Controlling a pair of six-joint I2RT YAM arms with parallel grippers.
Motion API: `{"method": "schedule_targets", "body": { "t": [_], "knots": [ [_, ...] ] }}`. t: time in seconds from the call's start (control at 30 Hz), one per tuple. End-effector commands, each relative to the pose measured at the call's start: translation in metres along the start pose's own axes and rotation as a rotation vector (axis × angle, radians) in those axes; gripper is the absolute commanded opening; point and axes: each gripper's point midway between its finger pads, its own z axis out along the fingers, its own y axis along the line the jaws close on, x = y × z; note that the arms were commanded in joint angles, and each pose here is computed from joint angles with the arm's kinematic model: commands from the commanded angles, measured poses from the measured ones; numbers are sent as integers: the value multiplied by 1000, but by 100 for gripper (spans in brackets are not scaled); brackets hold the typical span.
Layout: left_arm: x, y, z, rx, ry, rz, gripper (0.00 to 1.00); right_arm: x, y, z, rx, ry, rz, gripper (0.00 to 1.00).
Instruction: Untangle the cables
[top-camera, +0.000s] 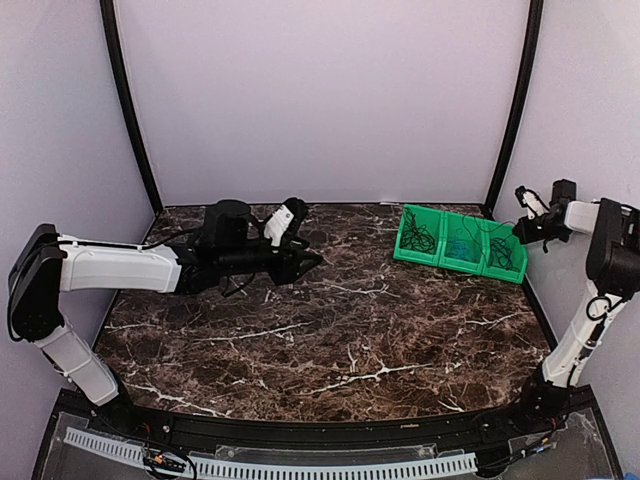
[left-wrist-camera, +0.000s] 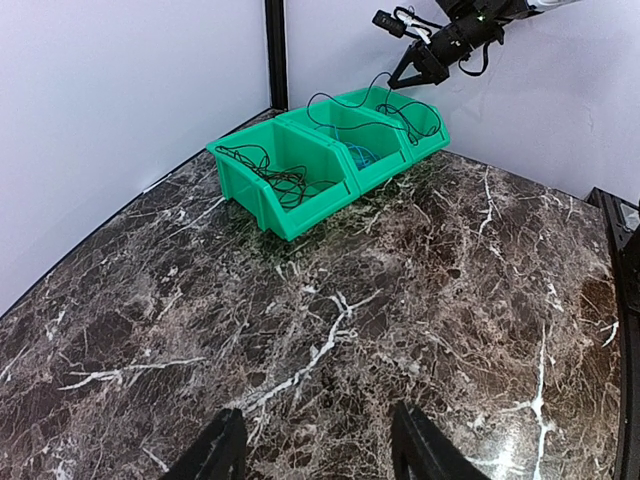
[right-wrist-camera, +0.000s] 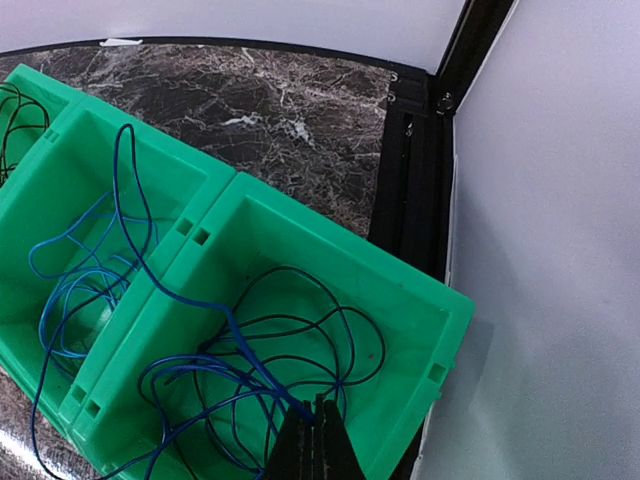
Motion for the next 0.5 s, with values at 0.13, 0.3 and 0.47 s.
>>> {"method": "schedule_targets", "body": {
  "t": [0.13,0.3,0.47],
  "knots": [
    [-2,-1,1,13,-11,-3,52,25,-7,20,49,98,-2,0],
    [-2,-2,1,15,-10,-3,52,36,-4,26,37,156,-3,2],
    [-3,-3,0,19,-11,-3,52,28,3,17,29,152,-11,6]
  ]
}}
